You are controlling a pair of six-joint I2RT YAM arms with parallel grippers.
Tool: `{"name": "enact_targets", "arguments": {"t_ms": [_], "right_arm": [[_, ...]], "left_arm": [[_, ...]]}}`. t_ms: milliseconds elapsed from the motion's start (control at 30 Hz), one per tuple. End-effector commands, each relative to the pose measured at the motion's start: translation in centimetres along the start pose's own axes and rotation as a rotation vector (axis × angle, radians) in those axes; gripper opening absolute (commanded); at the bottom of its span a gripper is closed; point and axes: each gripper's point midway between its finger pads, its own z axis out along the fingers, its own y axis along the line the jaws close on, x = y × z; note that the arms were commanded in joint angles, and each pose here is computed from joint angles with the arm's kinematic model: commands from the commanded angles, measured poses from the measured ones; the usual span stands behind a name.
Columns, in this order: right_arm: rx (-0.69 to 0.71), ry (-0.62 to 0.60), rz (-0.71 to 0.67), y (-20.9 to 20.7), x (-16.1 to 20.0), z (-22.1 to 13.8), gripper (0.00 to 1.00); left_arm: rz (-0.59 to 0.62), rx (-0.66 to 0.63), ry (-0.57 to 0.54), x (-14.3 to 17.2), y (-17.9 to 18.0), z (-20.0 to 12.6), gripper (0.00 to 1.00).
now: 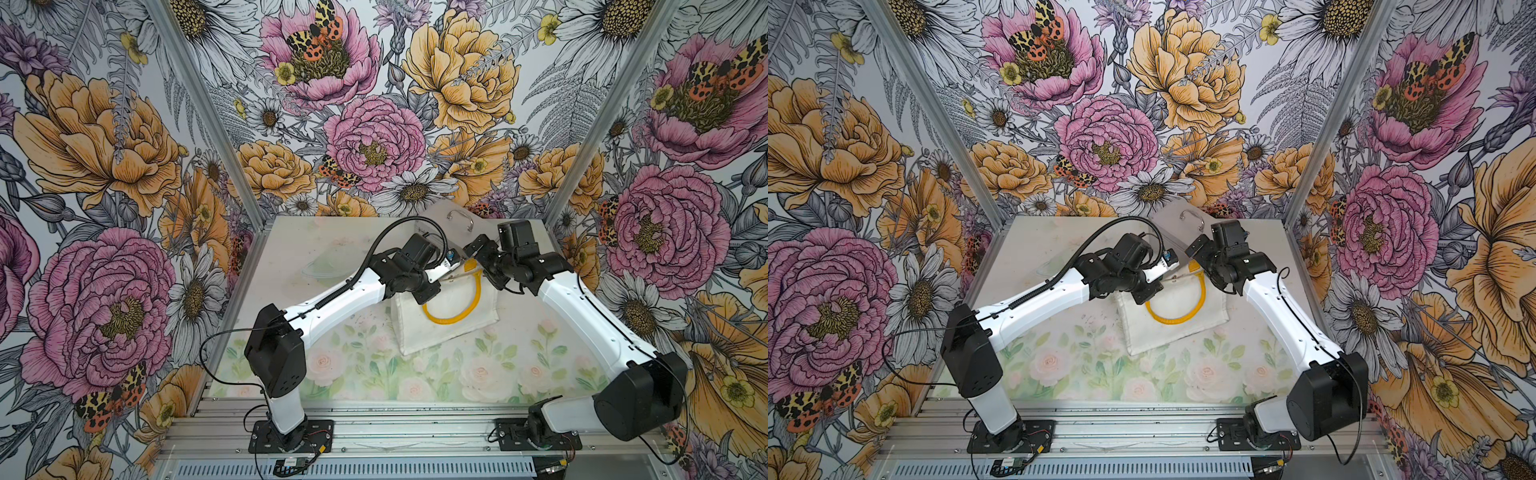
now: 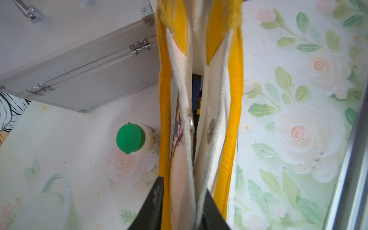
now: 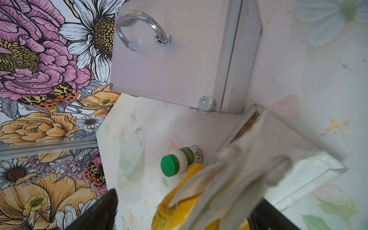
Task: Place the art knife into the pouch
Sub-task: Close the pouch at the center of the board.
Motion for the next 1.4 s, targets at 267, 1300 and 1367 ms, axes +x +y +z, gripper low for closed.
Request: {"name": "enact_targets", "arguments": {"t_ms": [267,1300,1367], "right_arm": [[0.028,0.011,-0.041,0.1,0.3,1.7,0.43],[0.045,-0.064,-0.053,-1.1,-0.4,0.5,0.0],[0.042,-0.066,-0.051,-1.1,-0.4,0.5,0.0]], "left_arm": [[0.067,-0.039,-0.043,-1.1,-0.5,-2.5,0.06],[-0.014,0.099,-0.141,-4.7,-2.1,-0.6,0.89],[-0.013,0.099,-0.15,-5.3,-2.0,-0.5,0.89]]}}
